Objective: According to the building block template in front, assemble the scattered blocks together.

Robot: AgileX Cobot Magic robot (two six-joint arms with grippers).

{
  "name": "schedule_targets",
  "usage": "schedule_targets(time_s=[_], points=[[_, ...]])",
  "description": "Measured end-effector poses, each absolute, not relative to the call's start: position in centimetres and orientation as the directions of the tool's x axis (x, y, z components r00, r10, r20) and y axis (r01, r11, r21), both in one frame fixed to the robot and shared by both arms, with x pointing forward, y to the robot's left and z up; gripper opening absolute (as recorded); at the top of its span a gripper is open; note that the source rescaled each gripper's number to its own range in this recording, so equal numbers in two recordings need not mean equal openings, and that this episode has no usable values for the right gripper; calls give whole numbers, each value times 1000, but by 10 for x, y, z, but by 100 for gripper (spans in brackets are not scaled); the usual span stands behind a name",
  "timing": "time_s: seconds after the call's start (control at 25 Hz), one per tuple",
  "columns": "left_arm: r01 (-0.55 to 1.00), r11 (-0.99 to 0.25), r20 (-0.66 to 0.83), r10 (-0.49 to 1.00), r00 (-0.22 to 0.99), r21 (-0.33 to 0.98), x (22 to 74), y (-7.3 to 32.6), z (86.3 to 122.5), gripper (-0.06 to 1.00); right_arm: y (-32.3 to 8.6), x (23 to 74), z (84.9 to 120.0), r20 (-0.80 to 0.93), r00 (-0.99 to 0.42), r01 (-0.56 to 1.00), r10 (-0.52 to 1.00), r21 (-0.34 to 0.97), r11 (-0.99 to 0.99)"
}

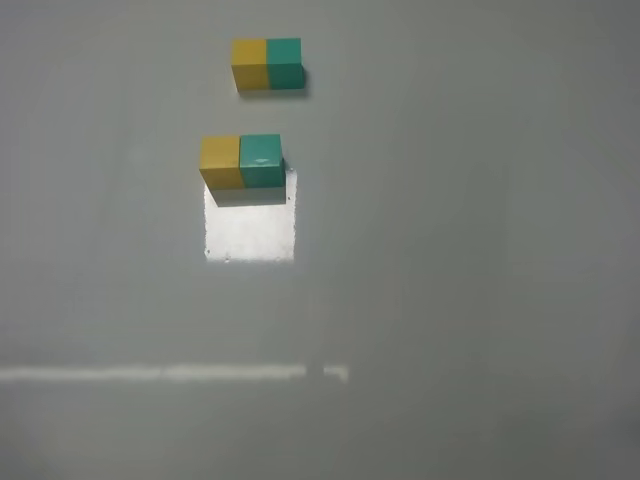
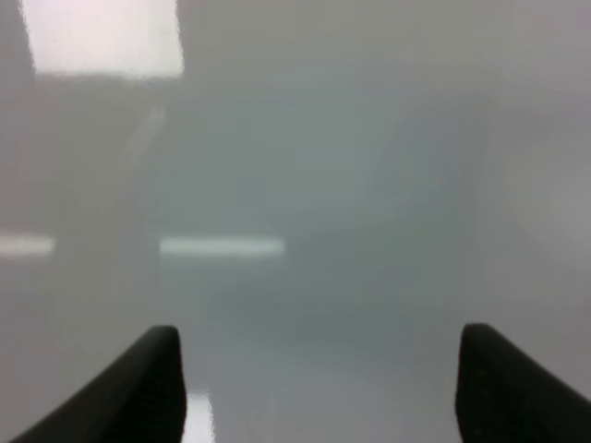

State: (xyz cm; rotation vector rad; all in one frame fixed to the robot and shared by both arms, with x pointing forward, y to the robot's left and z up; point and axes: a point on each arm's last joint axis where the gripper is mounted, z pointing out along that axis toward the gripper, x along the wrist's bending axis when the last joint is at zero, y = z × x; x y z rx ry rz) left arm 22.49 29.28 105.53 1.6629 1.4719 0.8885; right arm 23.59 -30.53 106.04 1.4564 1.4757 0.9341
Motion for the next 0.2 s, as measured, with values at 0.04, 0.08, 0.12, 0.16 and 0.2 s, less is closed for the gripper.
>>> schedule_targets(time_s=[0.04, 0.08, 0.12, 0.16, 0.2], points=[[488, -76, 28, 994, 105, 870, 225, 293, 1055, 72, -305, 236, 1060, -62, 29, 371, 998, 927, 47], [488, -76, 28, 994, 105, 870, 225, 293, 1055, 71, -305, 236, 1060, -62, 29, 371, 998, 927, 47], [488, -76, 28, 994, 105, 870, 225, 293, 1055, 71, -305, 236, 1060, -62, 29, 371, 998, 927, 47], [488, -76, 28, 994, 105, 870, 225, 293, 1055, 71, -305, 236, 1060, -62, 29, 371, 998, 927, 47], [488, -76, 28, 994, 105, 870, 225, 293, 1055, 71, -305, 236, 1060, -62, 29, 371, 998, 927, 47]])
